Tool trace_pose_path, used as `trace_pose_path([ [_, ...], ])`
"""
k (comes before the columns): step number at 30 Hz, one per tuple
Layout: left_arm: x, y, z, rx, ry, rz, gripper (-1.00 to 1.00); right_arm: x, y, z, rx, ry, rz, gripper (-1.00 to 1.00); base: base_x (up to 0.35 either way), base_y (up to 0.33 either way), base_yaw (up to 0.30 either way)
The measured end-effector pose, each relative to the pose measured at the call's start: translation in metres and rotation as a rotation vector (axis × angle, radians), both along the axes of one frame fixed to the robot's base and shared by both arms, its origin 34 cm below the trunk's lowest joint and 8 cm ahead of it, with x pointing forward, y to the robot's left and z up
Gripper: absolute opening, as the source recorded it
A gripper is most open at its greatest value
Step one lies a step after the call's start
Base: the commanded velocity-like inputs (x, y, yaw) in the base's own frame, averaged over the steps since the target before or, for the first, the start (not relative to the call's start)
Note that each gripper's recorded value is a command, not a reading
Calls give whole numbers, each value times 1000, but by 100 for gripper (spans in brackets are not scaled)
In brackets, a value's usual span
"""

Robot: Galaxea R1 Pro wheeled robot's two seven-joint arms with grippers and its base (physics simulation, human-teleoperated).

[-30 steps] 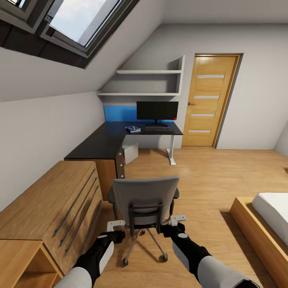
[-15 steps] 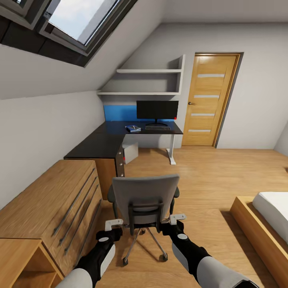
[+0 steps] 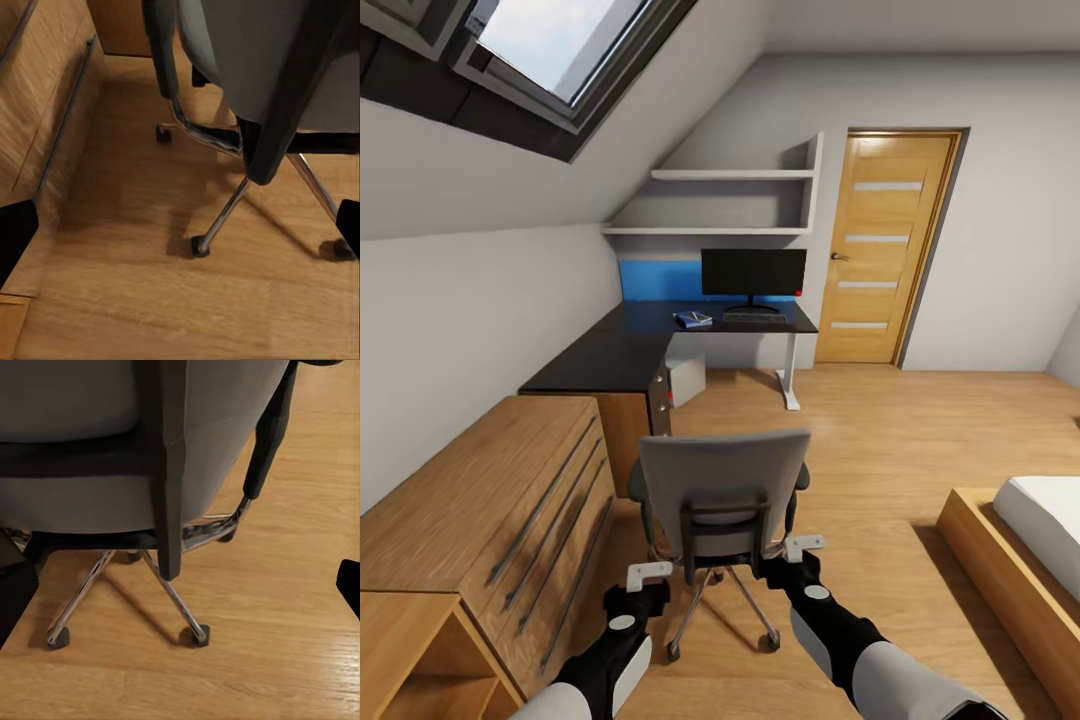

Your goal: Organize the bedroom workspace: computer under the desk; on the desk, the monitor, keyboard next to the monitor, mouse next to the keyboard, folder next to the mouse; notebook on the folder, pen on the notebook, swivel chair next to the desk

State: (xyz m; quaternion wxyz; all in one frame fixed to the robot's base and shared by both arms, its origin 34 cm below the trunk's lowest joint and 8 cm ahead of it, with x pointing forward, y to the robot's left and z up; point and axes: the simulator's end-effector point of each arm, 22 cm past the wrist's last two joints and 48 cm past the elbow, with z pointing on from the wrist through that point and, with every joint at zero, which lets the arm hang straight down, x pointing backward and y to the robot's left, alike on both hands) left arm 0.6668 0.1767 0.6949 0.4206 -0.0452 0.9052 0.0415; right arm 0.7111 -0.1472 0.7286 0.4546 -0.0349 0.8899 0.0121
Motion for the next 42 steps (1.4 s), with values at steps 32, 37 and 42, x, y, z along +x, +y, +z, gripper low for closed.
trace_pose_path([
  [32,0,1,-50,-17,0,20,100,4,1,-44,4,-33,2,100,-8,42,-104],
  [37,0,1,-58,-17,0,19,100,0,0,-58,-2,-24,2,100,0,0,0],
  [42,-1,1,-67,-17,1,18,100,0,-1,-65,-1,-43,-1,100,0,0,0],
])
